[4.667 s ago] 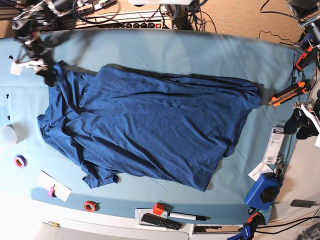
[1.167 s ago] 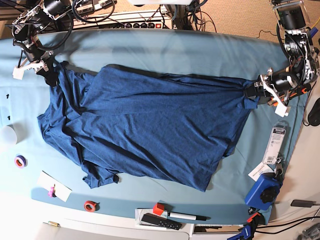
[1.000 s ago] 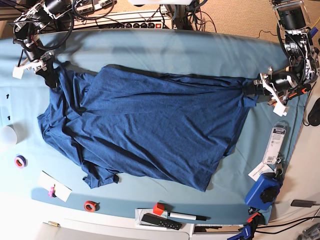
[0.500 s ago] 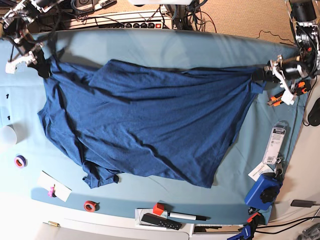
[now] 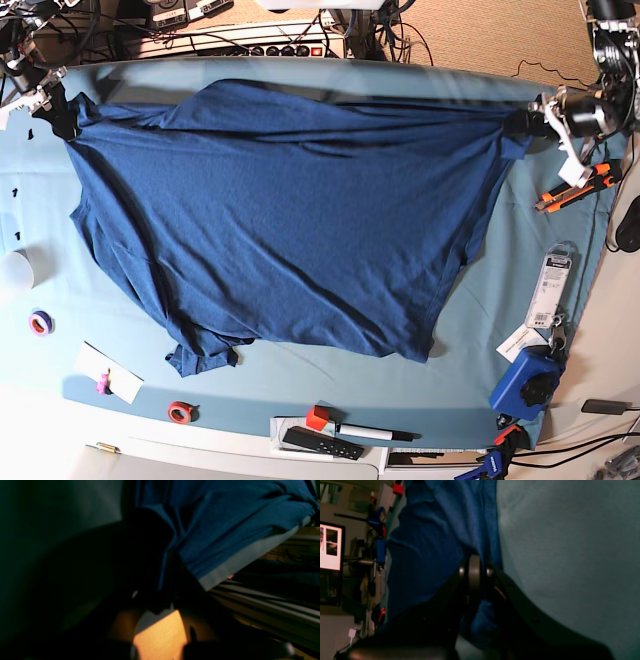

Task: Layout the t-shirt on the table in an organized manner, then fold the t-shirt properly
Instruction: 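Pull both grippers outward, spreading the shirt wide across the table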

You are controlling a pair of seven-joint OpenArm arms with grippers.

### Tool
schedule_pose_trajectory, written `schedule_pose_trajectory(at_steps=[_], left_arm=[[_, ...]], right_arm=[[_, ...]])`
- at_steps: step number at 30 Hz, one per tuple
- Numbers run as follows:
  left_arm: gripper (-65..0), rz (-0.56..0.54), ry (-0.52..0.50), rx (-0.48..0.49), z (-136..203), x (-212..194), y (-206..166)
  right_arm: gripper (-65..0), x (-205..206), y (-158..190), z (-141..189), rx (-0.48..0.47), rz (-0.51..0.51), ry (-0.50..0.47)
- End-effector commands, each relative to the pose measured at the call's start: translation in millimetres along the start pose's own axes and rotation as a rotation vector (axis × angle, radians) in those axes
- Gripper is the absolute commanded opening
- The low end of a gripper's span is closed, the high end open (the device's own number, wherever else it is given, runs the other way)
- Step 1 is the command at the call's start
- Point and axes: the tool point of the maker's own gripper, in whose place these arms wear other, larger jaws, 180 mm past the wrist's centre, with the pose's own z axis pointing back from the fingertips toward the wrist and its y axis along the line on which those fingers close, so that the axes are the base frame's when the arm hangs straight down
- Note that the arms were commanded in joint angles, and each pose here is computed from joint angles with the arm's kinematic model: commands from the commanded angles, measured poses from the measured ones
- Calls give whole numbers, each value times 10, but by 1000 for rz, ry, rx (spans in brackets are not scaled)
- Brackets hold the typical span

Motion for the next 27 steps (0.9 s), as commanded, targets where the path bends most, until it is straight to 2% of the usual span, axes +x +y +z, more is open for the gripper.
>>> schedule_pose_trajectory(at_steps=[1, 15, 16, 17, 19, 20, 21, 27], left_arm=[[-650, -14, 13, 46, 115, 2, 97], [-650, -7, 3, 60, 178, -51, 145], [-628, -6, 3, 60, 179, -51, 145], [-555, -6, 2, 59, 178, -50, 144], [-421, -6, 3, 60, 180, -50, 145], [-379, -7, 2, 60, 179, -47, 145], [-358, -7, 1, 60, 180, -44, 145], [-355, -10, -27, 61, 183, 14, 146]], right_arm=[[-650, 246, 61, 76, 8, 52, -50], [-650, 295, 67, 91, 6, 74, -51], [-650, 295, 67, 91, 6, 74, -51], [-635, 295, 67, 91, 6, 74, -51], [-484, 296, 69, 91, 7, 75, -51], [-428, 296, 69, 91, 7, 75, -51], [-404, 296, 69, 91, 7, 75, -51], [-403, 321, 73, 95, 6, 81, -53]])
